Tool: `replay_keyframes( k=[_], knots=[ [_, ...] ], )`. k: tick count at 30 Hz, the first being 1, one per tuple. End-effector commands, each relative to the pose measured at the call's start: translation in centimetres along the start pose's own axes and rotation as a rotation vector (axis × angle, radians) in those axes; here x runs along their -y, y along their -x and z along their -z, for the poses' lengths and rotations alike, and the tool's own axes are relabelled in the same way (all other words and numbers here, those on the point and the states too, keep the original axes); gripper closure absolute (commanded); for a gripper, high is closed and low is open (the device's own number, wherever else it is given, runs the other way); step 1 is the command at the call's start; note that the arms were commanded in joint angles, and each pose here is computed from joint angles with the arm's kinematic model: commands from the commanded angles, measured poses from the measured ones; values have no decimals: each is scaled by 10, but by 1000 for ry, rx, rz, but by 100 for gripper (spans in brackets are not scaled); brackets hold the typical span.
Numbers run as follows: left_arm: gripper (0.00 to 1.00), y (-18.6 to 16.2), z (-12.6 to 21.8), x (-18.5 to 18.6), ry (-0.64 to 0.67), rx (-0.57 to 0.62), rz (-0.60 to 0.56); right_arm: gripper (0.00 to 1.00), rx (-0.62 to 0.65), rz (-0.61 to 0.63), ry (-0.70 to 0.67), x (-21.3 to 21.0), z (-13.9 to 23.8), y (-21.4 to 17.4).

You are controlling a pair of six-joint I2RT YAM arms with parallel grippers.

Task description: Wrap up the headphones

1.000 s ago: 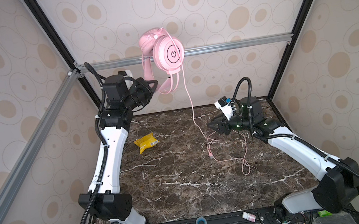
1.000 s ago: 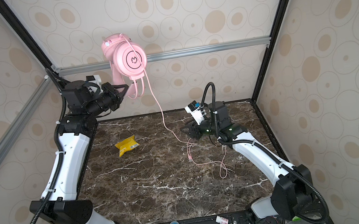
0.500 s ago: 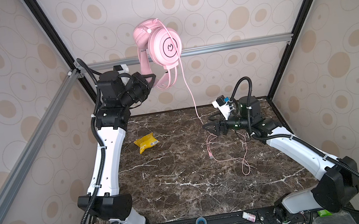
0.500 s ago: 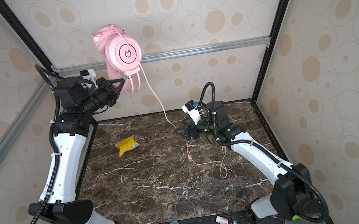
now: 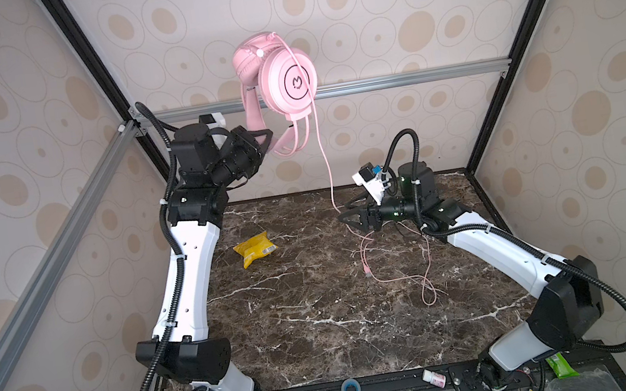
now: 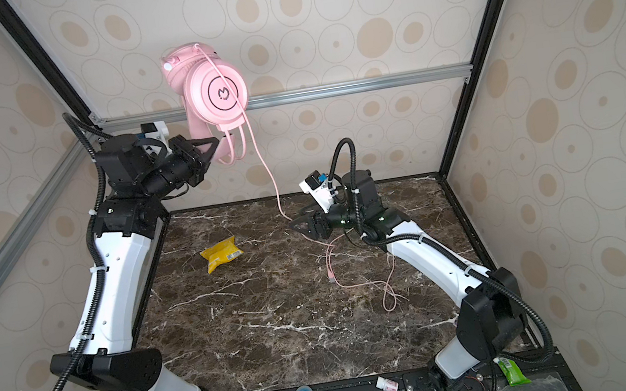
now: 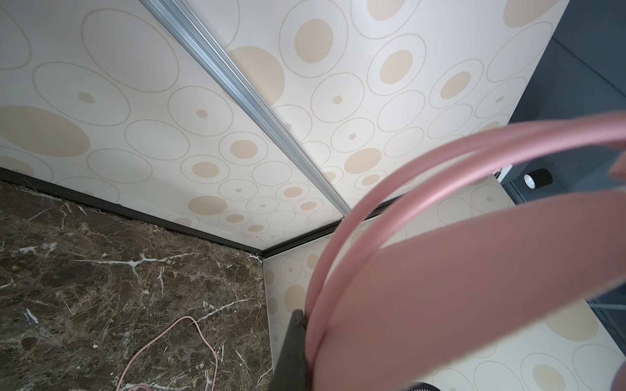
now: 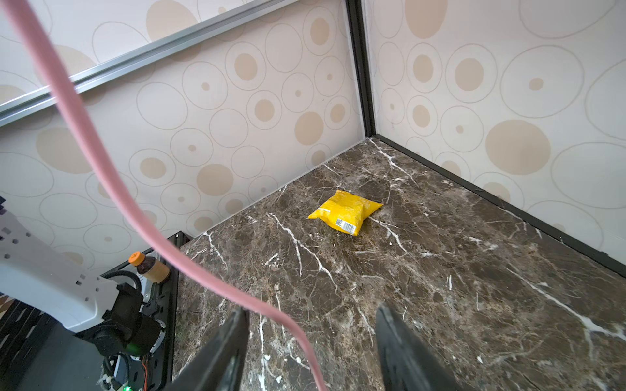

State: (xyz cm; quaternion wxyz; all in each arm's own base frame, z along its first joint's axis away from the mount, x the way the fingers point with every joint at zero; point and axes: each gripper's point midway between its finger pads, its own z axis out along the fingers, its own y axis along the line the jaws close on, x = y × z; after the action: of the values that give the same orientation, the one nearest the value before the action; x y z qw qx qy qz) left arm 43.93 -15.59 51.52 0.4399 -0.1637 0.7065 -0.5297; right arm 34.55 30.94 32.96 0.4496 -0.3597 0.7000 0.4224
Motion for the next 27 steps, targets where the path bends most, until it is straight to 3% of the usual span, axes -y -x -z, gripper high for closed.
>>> replay_keyframes(
  k=[1,8,12,16,20,27],
  knots=[
    [100,11,11,42,-119,39,-33,39,22,34,33,-11,3,9],
    [100,11,8,42,-125,36,-30,47,5,44,20,-11,6,3],
    [100,11,7,41,-123,36,-29,70,8,45,18,-11,6,6],
    [100,11,7,40,-120,36,-31,82,2,48,12,-12,9,4],
    [100,11,6,39,-118,35,-32,99,-6,50,12,-15,12,1],
    [100,13,3,30,-89,46,-32,100,-47,54,-23,-23,28,-4]
  ],
)
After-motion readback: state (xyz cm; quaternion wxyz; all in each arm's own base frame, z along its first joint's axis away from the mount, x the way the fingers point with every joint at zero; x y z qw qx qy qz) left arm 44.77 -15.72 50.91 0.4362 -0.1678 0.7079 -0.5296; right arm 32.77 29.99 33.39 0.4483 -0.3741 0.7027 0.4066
